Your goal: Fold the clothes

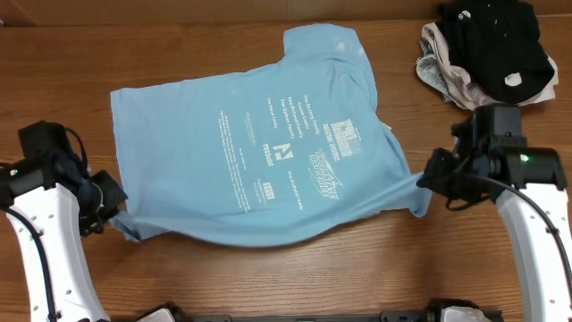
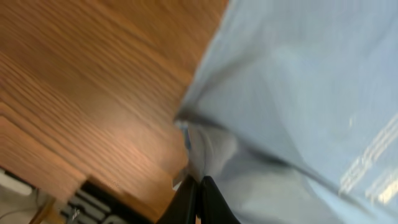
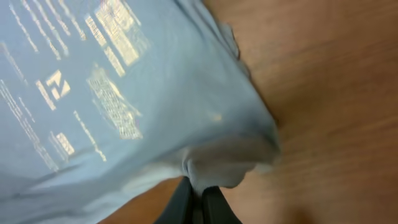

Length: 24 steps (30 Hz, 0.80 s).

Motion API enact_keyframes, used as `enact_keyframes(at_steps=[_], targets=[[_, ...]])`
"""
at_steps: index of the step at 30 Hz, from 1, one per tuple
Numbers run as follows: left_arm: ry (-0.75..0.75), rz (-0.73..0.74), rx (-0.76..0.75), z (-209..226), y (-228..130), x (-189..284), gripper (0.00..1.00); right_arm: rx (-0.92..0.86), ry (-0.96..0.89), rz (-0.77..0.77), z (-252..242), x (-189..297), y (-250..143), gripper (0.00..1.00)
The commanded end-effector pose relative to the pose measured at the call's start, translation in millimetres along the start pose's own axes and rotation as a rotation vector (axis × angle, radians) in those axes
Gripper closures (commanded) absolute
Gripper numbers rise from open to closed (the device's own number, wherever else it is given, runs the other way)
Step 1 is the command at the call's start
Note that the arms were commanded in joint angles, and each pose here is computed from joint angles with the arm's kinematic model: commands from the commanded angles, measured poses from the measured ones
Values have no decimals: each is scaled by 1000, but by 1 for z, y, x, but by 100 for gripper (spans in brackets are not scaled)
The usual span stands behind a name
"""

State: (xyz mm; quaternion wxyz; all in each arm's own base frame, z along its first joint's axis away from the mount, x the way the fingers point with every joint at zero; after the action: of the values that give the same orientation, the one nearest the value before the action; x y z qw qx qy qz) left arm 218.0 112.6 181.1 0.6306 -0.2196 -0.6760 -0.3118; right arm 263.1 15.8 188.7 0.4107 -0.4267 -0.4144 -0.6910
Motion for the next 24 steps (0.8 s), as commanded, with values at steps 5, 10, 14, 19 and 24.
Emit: enact_keyframes(at_steps=[5,10,14,19,24], targets=[[101,-139,116,22,22,6,96,112,77,-130,13,-2,33,96],[163,-160,120,31,24,6,96,185,138,-181,28,-10,51,96],[168,-167,127,31,27,-1,96,241,150,-188,39,-23,59,96],[196,-236,139,33,42,-14,96,278,141,-195,45,-40,69,96],[138,-280,143,22,58,-19,96,288,148,-237,48,-37,79,96]])
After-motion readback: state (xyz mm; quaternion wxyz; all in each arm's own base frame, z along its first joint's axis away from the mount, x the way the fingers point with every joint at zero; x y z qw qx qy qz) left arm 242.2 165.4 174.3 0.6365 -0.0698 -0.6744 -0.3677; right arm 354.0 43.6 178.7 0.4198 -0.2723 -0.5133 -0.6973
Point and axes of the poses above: each gripper's point midway between its finger pads, its own x axis back along the fingers, its own z axis along the line the jaws close on, y = z × x, the point moved 3 cm from there along x, back along the fingers, and after that the axes turned 2 degrees about x, right-handed, at the moved point
